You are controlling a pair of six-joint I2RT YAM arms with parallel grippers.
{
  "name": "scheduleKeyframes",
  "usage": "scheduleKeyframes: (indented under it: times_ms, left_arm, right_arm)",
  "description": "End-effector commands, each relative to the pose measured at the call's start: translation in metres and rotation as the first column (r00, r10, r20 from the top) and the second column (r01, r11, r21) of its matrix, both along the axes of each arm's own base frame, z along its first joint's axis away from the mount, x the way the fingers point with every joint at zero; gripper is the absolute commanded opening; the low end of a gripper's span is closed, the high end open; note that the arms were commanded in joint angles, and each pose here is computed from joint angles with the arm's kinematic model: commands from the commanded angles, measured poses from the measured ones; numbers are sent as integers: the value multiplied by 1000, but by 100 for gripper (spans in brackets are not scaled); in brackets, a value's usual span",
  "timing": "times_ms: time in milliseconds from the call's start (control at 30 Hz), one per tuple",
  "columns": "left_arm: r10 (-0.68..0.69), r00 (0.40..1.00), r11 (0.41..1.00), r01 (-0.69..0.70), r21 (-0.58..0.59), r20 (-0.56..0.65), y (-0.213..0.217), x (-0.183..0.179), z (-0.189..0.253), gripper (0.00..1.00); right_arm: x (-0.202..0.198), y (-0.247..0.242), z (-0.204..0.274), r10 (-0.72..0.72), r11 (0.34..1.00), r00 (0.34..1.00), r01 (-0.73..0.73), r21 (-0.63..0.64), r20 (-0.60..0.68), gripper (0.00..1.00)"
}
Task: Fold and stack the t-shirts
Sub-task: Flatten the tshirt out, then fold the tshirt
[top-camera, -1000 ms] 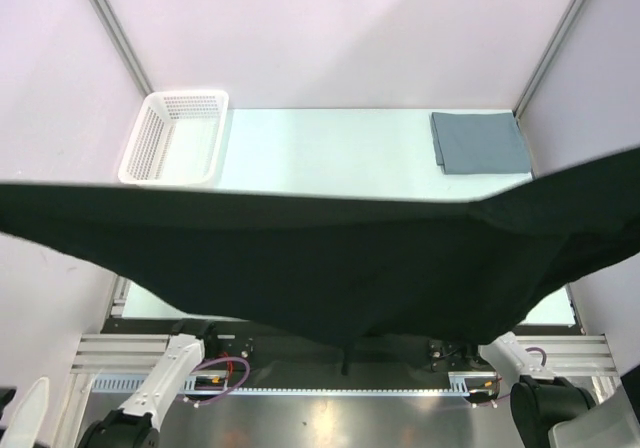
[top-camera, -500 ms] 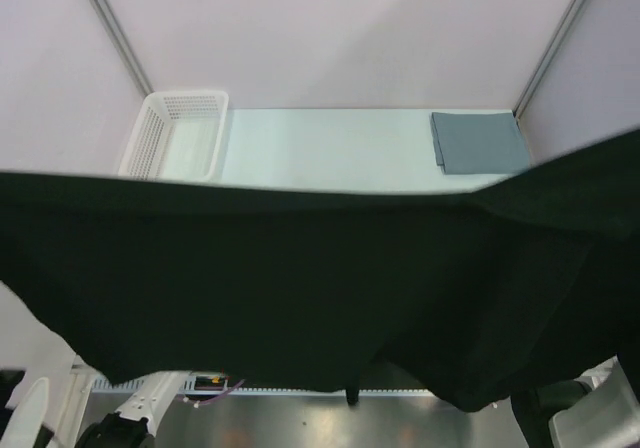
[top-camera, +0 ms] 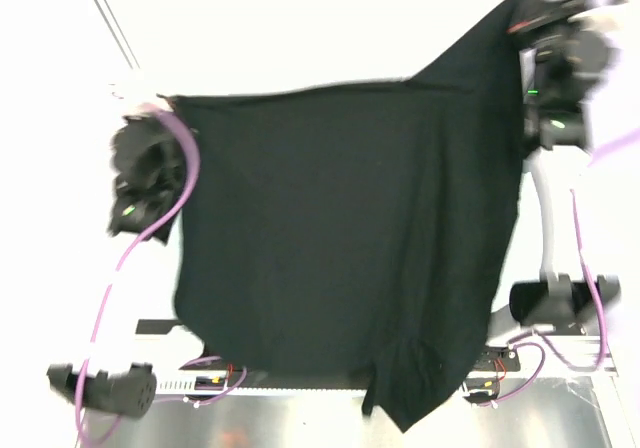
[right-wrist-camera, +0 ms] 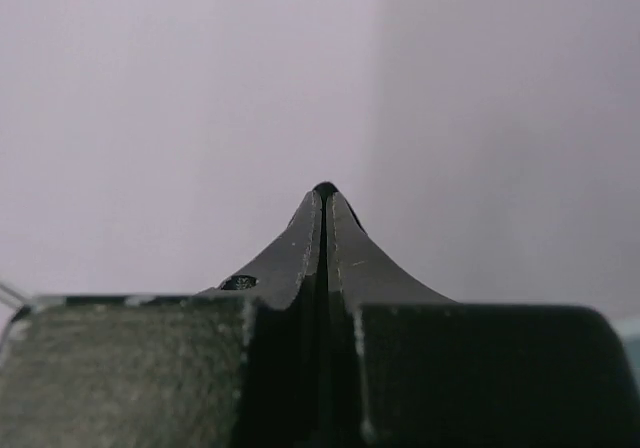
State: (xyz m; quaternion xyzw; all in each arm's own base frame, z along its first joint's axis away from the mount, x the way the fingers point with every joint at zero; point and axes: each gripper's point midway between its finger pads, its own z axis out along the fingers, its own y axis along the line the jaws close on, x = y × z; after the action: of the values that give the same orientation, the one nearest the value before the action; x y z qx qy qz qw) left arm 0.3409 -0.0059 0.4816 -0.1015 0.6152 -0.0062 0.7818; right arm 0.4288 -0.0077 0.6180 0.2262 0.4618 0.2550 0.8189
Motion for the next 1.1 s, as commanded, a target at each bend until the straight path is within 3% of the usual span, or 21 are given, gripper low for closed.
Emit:
scheduleKeyframes:
  times_ms: [0, 67, 133, 333, 367, 467, 767, 900, 1067]
  left_arm:
    - [64, 998, 997, -63, 54, -25, 18, 30, -32, 0]
    - [56, 987, 998, -49, 48, -154, 21, 64, -85, 0]
    - [65, 967, 998, -56, 41, -248, 30, 91, -141, 0]
    - [7, 910, 1000, -16, -18, -415, 43, 150, -232, 0]
    - [-20, 882, 999, -1, -44, -472, 42, 163, -262, 0]
    - [-78, 845, 996, 47, -71, -529, 38, 186, -289, 0]
    - [-114, 837, 990, 50, -132, -535, 41, 191, -298, 0]
    - [-121, 823, 990, 57, -132, -554, 42, 185, -302, 0]
    - [-148, 792, 986, 73, -148, -592, 38, 176, -311, 0]
  right_arm:
    - [40, 14, -34, 40, 999, 999, -41, -12, -20, 0]
    - [69, 18, -67, 41, 999, 996, -43, -32, -78, 0]
    - [114, 35, -130, 71, 996, 978, -80, -39, -195, 0]
    - [194, 60, -265, 128, 985, 896, -165, -51, -425, 0]
    - [199, 61, -266, 129, 984, 896, -168, -55, -425, 0]
    - [216, 64, -293, 130, 983, 875, -173, -52, -467, 0]
    - [215, 75, -315, 170, 974, 830, -223, -37, -532, 0]
    - [196, 70, -302, 154, 979, 823, -203, -30, -547, 0]
    - [173, 61, -320, 141, 982, 780, -187, -11, -609, 0]
